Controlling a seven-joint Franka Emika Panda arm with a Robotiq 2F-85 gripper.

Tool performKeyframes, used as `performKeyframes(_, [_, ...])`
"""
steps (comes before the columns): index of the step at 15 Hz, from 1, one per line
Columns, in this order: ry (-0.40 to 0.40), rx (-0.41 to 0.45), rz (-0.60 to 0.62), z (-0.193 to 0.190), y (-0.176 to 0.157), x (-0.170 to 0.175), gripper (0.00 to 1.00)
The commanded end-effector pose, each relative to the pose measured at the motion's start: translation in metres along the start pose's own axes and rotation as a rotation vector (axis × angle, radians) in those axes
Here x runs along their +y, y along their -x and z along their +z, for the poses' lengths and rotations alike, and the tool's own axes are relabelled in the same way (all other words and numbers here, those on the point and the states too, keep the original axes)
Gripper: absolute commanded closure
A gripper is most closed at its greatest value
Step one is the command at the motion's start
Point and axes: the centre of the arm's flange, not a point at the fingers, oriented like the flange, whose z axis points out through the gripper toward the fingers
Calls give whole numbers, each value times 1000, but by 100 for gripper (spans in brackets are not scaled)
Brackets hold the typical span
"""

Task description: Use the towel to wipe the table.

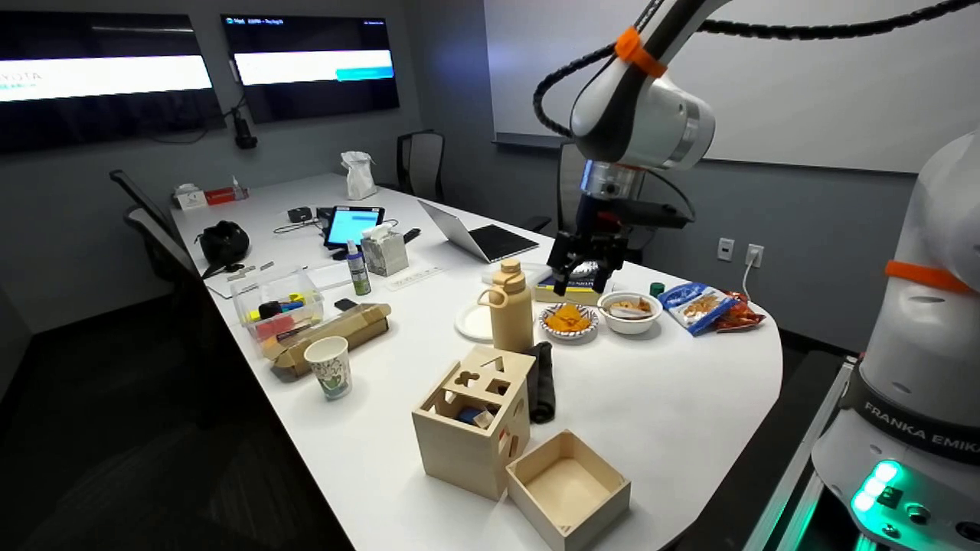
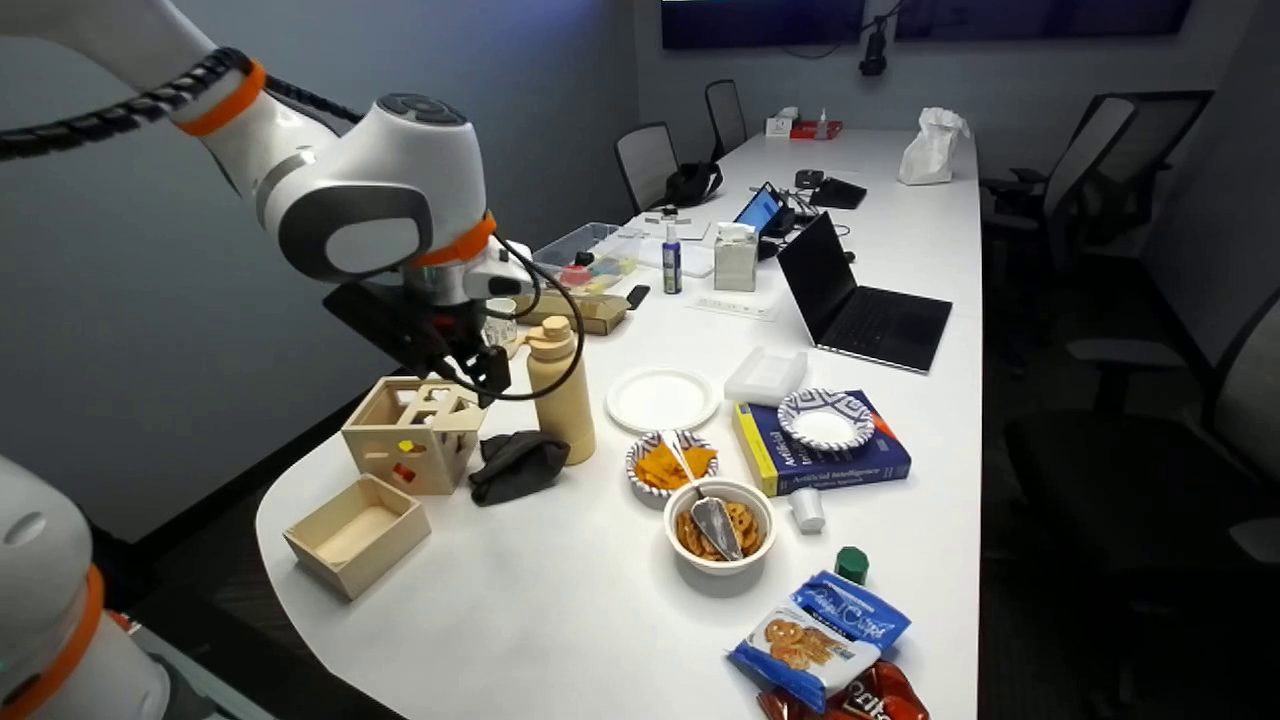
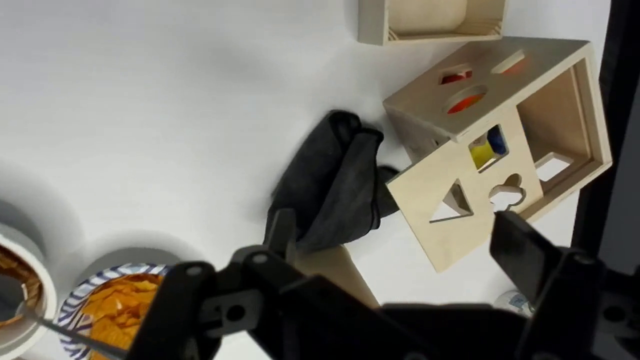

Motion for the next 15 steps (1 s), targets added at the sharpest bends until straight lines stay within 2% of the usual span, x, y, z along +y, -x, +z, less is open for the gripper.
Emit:
performKeyframes(1, [-66, -18, 30, 68, -27, 5, 0])
performKeyframes(6, [-109, -43, 95, 121, -37, 15, 0])
performKeyframes(15, [-109, -79, 151, 193, -71, 28, 0])
